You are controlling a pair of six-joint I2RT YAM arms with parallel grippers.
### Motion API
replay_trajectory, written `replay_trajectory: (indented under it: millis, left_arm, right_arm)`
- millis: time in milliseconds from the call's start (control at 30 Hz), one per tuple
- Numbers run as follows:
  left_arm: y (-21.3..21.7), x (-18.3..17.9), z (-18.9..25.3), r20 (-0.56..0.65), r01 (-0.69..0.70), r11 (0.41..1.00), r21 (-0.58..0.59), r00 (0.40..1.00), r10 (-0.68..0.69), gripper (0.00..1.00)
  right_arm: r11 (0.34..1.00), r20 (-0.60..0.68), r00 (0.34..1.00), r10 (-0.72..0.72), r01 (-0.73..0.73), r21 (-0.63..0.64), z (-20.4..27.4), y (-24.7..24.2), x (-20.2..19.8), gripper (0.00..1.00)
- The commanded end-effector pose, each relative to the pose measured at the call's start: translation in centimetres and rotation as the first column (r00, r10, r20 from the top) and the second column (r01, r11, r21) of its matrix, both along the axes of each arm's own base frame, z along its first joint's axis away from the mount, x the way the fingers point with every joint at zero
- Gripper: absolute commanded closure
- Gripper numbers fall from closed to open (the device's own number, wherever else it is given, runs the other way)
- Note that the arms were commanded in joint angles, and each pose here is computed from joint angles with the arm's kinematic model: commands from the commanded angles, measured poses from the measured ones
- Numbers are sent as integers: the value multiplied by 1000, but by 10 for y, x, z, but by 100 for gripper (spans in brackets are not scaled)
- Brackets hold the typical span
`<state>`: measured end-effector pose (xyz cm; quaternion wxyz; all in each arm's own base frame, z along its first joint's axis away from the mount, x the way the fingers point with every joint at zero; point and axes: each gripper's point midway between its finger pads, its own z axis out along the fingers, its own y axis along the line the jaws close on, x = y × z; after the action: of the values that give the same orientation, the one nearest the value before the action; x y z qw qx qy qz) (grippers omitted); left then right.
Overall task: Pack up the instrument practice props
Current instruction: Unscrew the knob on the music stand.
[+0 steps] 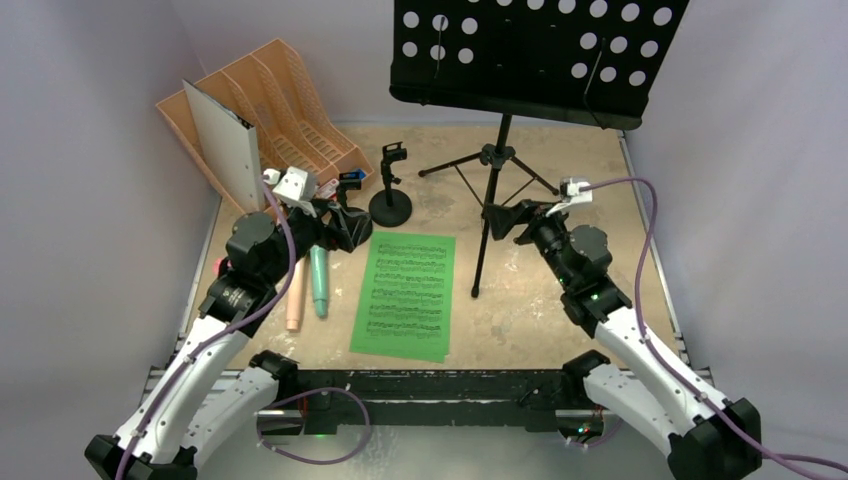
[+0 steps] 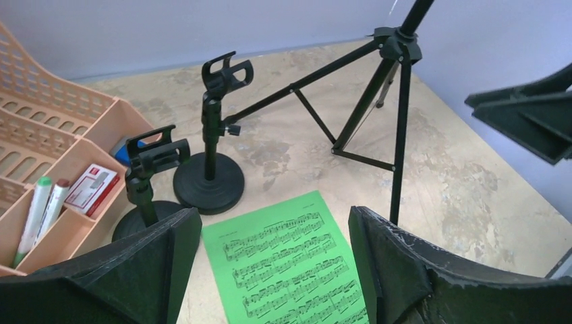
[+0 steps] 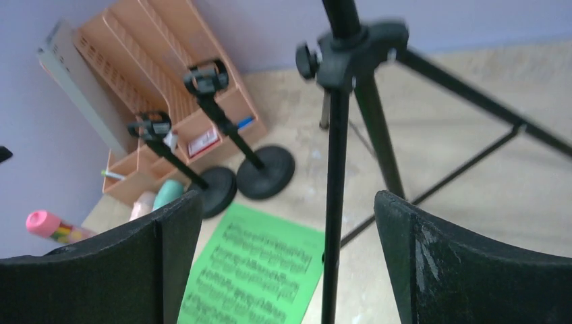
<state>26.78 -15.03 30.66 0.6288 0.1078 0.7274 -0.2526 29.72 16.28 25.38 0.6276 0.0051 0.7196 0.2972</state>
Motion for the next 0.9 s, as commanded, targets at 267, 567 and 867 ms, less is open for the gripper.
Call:
replay_trajectory:
  millis: [267,567,867]
  left_arm:
    - [-15,6,22,86,55,990,-132,995,-44,10]
    - [-39,32,11,9,73,956,-283,997,-74,8]
    - [-66,59,14,83,111,926,-362,993,-87,7]
  right_arm:
    - [993,572,812,-116,84,83,129,-16,42,1]
    - [985,661,732,-164,152,76,134,-15,78,4]
    - [979,683,710,-169,199,36,146,-14,106,13]
